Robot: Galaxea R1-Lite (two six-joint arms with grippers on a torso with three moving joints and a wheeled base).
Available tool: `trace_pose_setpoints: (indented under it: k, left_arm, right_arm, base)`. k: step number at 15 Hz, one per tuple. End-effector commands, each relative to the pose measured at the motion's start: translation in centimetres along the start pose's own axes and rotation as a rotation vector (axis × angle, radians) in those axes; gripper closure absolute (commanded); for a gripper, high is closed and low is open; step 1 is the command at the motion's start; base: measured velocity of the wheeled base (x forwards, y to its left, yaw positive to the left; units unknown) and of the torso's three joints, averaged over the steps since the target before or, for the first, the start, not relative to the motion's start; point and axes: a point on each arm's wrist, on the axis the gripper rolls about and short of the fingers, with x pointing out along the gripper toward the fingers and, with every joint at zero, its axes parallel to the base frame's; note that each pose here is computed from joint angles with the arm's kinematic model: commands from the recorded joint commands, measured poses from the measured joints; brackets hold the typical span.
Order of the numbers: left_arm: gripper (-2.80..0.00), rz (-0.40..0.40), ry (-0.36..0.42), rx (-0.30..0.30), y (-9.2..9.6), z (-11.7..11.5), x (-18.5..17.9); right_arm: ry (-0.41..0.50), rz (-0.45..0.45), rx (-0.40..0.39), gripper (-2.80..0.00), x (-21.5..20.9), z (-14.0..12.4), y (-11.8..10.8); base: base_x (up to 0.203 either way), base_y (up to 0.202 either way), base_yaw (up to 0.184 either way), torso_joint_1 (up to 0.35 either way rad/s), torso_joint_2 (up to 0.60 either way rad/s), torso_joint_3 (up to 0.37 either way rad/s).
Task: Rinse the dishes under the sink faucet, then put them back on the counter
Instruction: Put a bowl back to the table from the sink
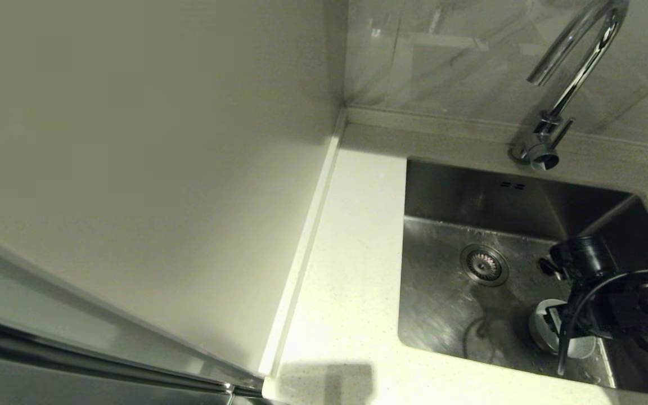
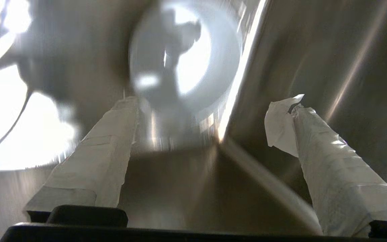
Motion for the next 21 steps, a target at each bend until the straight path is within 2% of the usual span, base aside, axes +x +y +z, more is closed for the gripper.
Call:
trace_pose_setpoints:
  k: [1, 4, 9, 12, 17, 21]
  left_arm:
    - [0.0, 0.0, 0.001, 0.0, 0.0, 0.0, 0.0]
    - [0.0, 0.0, 0.003, 0.0, 0.0, -0.1, 0.0]
    - [0.0, 0.0, 0.003, 0.0, 0.0, -0.1, 0.0]
    - [0.0, 0.0, 0.002, 0.0, 0.0, -0.1, 0.0]
    - [0.0, 0.0, 0.003, 0.0, 0.0, -0.1, 0.0]
    - [0.0, 0.0, 0.003, 0.0, 0.0, -0.1, 0.0]
  right_arm:
    - [0.008, -0.044, 0.039, -2.8, 2.5, 1.4, 1.9]
    - [0.013, -0.119, 0.136, -2.8, 3.8, 2.1, 2.6]
    - [0.121, -0.136, 0.2, -2.8, 4.0, 1.3, 3.0]
    - [0.095, -0.118, 0.209, -2.8, 3.2, 2.4, 3.6]
    - [0.08, -0.052, 0.173, -2.8, 1.4, 2.8, 5.3]
    - [0.153, -0.057, 0.184, -2.8, 2.5, 2.4, 7.6]
  base:
    - [0.0, 0.0, 0.0, 0.0, 0.0, 0.0]
    - [0.0, 0.0, 0.0, 0.0, 0.0, 0.0]
    - [0.0, 0.0, 0.0, 0.0, 0.0, 0.0]
    - [0.0, 0.0, 0.0, 0.0, 0.0, 0.0]
    - [0.0, 0.0, 0.0, 0.0, 0.0, 0.0]
    - [0.0, 0.0, 0.0, 0.0, 0.0, 0.0]
